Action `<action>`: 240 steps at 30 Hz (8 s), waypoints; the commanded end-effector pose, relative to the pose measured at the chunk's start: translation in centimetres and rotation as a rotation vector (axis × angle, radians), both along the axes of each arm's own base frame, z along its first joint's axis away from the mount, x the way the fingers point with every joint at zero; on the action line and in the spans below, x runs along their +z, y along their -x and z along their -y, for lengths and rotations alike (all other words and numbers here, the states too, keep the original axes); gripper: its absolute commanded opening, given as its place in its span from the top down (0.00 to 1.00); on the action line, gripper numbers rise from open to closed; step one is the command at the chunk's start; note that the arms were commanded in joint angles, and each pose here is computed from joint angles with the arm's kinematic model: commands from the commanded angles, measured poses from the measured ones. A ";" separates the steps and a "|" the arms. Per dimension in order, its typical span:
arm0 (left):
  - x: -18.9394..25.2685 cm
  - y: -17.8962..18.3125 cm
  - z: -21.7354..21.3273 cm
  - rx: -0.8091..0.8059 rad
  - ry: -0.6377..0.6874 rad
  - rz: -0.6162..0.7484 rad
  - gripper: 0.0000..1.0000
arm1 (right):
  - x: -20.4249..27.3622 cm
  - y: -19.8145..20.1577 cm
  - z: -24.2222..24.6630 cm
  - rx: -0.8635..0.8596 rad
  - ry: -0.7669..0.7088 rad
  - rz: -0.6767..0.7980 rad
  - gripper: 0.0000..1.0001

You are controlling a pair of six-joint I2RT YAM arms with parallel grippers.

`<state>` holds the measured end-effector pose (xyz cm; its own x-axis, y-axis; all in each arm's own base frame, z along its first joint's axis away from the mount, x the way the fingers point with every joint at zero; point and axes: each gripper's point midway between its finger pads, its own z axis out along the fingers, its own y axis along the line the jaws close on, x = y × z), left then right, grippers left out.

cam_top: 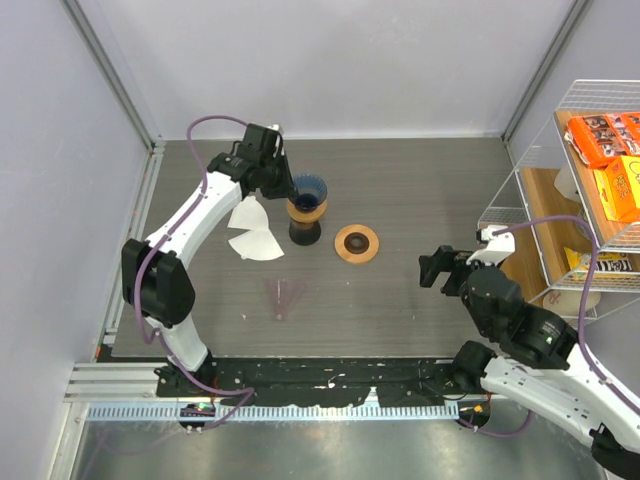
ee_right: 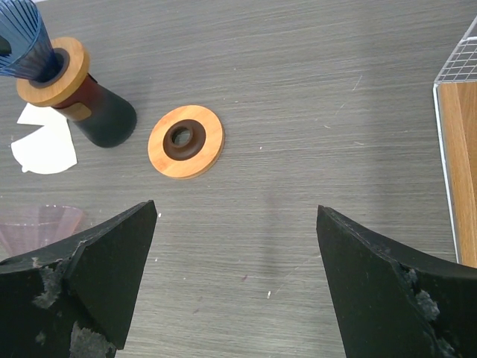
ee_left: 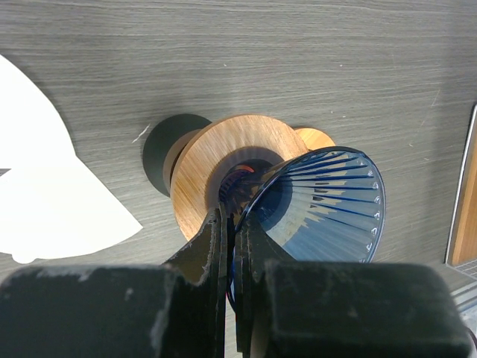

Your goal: Place the coffee filter in the dripper

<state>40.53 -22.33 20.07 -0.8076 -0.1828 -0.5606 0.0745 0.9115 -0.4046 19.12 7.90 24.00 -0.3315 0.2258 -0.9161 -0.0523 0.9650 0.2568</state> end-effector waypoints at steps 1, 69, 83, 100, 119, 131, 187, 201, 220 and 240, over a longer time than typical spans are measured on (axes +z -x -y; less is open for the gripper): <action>1.7 -0.1 -0.9 0.022 -0.013 0.040 1.00 | 2.0 -0.8 -0.8 -0.007 -0.026 0.022 0.05; -11.8 6.5 -7.9 0.121 -0.332 -0.312 1.00 | -17.4 -17.6 -20.8 0.308 0.289 -0.722 0.94; -12.6 7.2 -9.0 0.133 -0.392 -0.345 1.00 | -25.2 -13.3 -17.1 0.226 0.437 -0.905 0.94; -7.6 5.6 -8.5 0.117 -0.373 -0.261 1.00 | -14.3 -16.6 -20.2 0.236 0.394 -0.706 0.87; -2.5 4.1 -5.9 0.074 -0.227 -0.155 0.78 | -6.9 -19.1 -22.8 0.232 0.255 -0.542 0.73; 0.3 3.5 -5.1 0.057 -0.176 -0.087 0.61 | -4.1 -19.6 -23.9 0.255 0.211 -0.476 0.62; -9.5 6.4 -15.2 0.373 -0.142 -0.246 0.00 | -2.7 -1.8 -2.0 -0.039 -0.116 -0.109 0.05; -13.7 3.8 -13.6 0.344 -0.116 -0.358 0.11 | -4.0 -2.2 -2.2 -0.055 -0.087 -0.148 0.05; -15.5 4.5 -14.7 0.396 -0.220 -0.524 0.30 | -4.1 -2.3 -1.3 -0.106 -0.081 -0.134 0.05; -17.1 6.1 -12.5 0.614 -0.176 -0.555 0.29 | -0.4 -1.9 1.5 -0.127 -0.022 0.010 0.05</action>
<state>34.66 -10.44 3.16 -0.8109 -0.5681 -0.1403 -0.5584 0.8229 -0.1050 20.85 7.57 20.72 -0.3800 0.2664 -0.8858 0.0588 0.9626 0.2643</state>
